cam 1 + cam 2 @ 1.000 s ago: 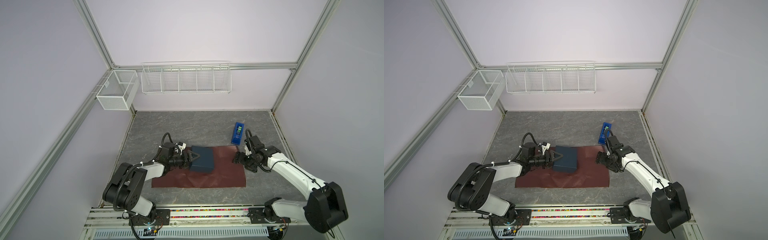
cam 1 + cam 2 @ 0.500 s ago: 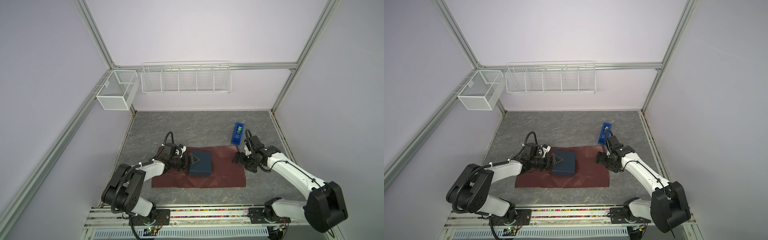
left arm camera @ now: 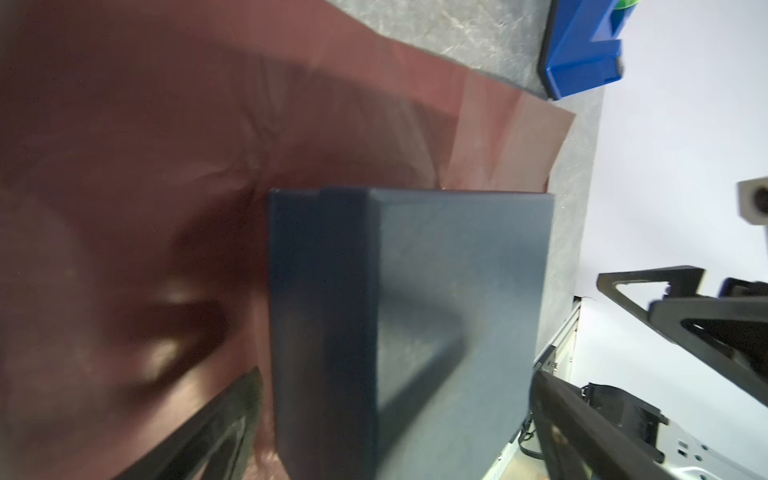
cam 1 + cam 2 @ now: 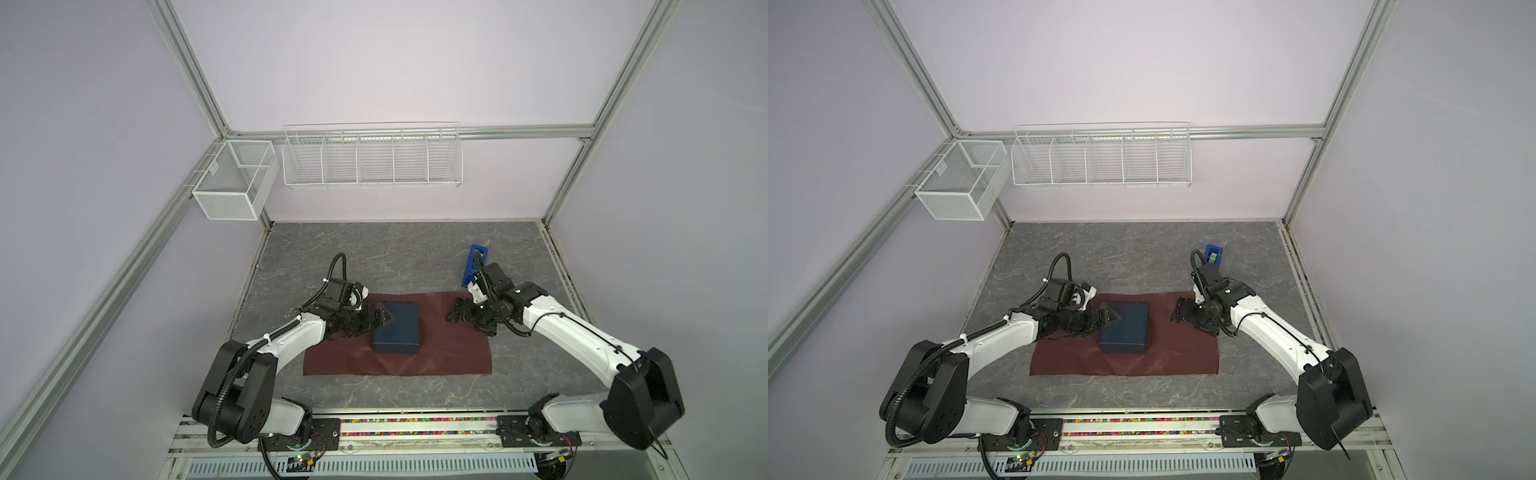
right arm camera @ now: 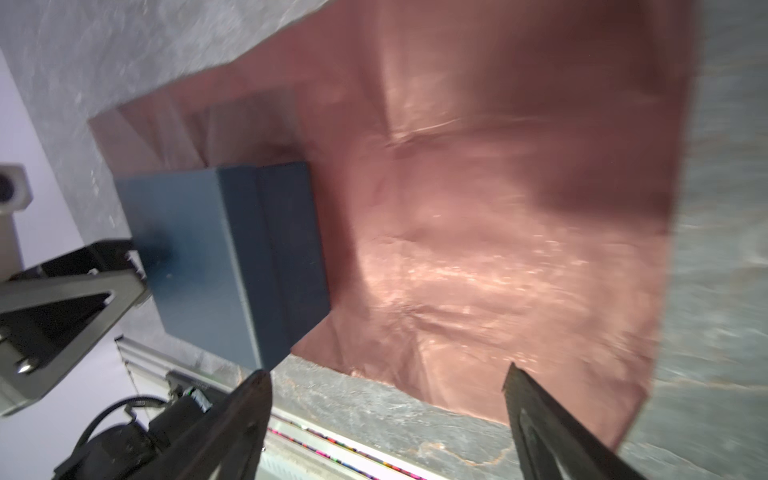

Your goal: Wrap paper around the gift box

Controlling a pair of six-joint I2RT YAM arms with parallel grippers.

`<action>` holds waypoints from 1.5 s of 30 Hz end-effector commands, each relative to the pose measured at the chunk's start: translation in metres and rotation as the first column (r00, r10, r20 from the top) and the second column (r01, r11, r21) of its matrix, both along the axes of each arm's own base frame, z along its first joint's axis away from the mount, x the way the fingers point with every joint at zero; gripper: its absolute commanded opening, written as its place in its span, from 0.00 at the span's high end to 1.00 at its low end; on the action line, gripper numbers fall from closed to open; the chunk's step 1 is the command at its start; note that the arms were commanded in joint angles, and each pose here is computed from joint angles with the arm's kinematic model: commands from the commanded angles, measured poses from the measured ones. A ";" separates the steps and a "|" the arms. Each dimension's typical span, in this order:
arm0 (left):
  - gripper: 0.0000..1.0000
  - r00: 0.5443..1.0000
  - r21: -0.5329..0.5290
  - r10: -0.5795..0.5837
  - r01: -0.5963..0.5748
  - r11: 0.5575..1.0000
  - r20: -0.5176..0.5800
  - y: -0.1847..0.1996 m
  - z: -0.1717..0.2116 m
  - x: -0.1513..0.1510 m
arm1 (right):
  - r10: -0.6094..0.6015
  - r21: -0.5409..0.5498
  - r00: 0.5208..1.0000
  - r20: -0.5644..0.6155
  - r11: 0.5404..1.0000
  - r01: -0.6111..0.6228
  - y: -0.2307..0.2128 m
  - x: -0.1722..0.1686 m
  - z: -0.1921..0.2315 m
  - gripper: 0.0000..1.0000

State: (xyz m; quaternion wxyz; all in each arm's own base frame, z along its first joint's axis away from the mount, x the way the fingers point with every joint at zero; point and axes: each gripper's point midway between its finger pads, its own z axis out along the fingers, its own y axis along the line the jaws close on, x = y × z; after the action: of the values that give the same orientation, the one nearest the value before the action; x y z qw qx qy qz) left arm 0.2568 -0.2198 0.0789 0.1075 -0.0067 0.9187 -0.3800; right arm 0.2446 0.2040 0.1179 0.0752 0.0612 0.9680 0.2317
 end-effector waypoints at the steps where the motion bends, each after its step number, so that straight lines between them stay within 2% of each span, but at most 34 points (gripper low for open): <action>1: 0.01 0.999 0.012 -0.007 0.007 1.000 0.032 0.000 0.010 0.004 | 0.077 0.103 0.997 0.000 0.992 -0.077 0.041 -0.001 0.006 0.10; 7: 0.04 0.999 -0.054 -0.023 0.025 0.998 0.026 -0.011 0.017 0.008 | 0.138 0.196 0.990 -0.043 0.972 -0.127 0.092 -0.003 -0.008 0.10; 18: 0.04 0.999 -0.026 -0.019 0.020 0.999 0.041 -0.007 0.021 0.013 | 0.184 0.245 0.979 -0.082 0.956 -0.159 0.130 0.006 -0.030 0.10; 45: 0.08 0.999 -0.047 -0.023 0.024 0.999 0.028 -0.013 0.018 0.020 | 0.216 0.239 0.973 -0.083 0.952 -0.190 0.138 0.011 -0.034 0.12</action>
State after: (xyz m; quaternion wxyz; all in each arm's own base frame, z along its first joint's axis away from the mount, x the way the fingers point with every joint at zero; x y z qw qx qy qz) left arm 0.2680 -0.2288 0.0871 0.1054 -0.0005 0.9119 -0.3965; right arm 0.2568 0.3357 0.0841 -0.0015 -0.0126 0.9407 0.3391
